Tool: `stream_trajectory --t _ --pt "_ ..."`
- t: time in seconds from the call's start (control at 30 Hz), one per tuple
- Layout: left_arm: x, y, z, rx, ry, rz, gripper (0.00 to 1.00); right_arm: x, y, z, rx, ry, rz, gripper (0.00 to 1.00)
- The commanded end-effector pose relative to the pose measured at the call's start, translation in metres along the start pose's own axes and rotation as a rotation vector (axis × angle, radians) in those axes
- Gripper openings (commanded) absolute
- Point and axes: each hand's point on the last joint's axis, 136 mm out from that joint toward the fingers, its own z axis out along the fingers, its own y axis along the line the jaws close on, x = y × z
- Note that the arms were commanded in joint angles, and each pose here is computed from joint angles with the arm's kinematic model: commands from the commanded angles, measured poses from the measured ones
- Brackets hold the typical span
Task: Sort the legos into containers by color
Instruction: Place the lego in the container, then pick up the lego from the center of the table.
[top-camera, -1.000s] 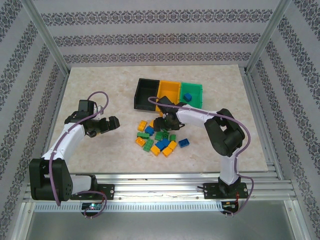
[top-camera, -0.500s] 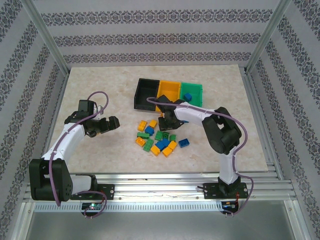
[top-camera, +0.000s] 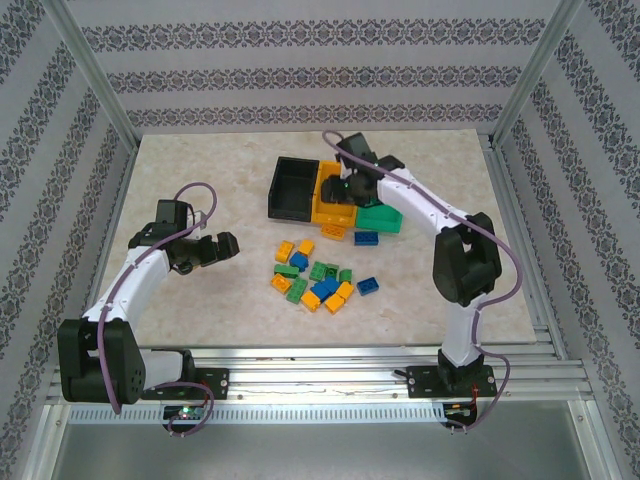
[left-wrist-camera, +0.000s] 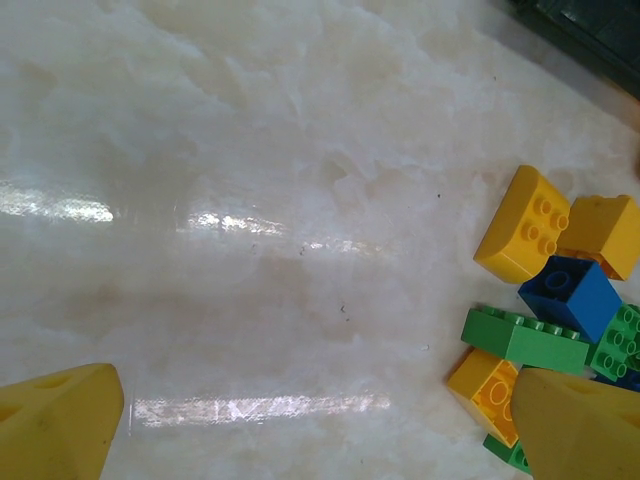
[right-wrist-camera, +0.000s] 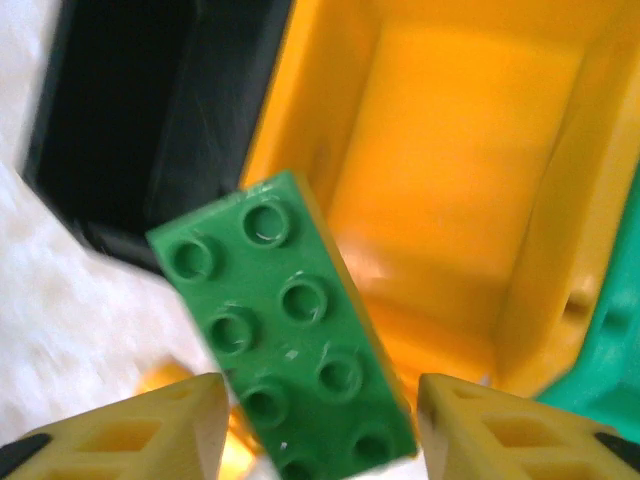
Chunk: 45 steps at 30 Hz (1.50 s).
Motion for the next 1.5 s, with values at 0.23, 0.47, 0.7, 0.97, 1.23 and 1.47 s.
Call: stream_trajectory --t 0.23,0.47,0.7,0.97,1.23,1.47 --pt "0.000 0.006 -0.006 -0.026 -0.011 0.002 0.99 0.075 0.001 0.012 0.000 0.146 -0.059 0.60" --pt "-0.002 -0.003 0.002 0.026 0.034 -0.019 1.00 0.145 -0.005 0.011 0.053 0.249 -0.116 0.60" --pt "0.003 -0.002 0.003 0.028 0.045 -0.024 1.00 0.172 0.006 0.022 0.067 0.302 -0.169 0.61" --pt "0.003 0.002 0.001 0.000 0.031 -0.017 1.00 0.157 0.045 0.032 -0.011 0.281 -0.192 0.64" --pt "0.000 0.001 0.001 0.002 0.029 -0.017 1.00 0.138 0.052 0.055 0.012 0.284 -0.178 0.67" --pt "0.003 0.000 0.002 0.011 0.033 -0.017 1.00 0.140 0.049 0.075 0.035 0.302 -0.152 0.68"
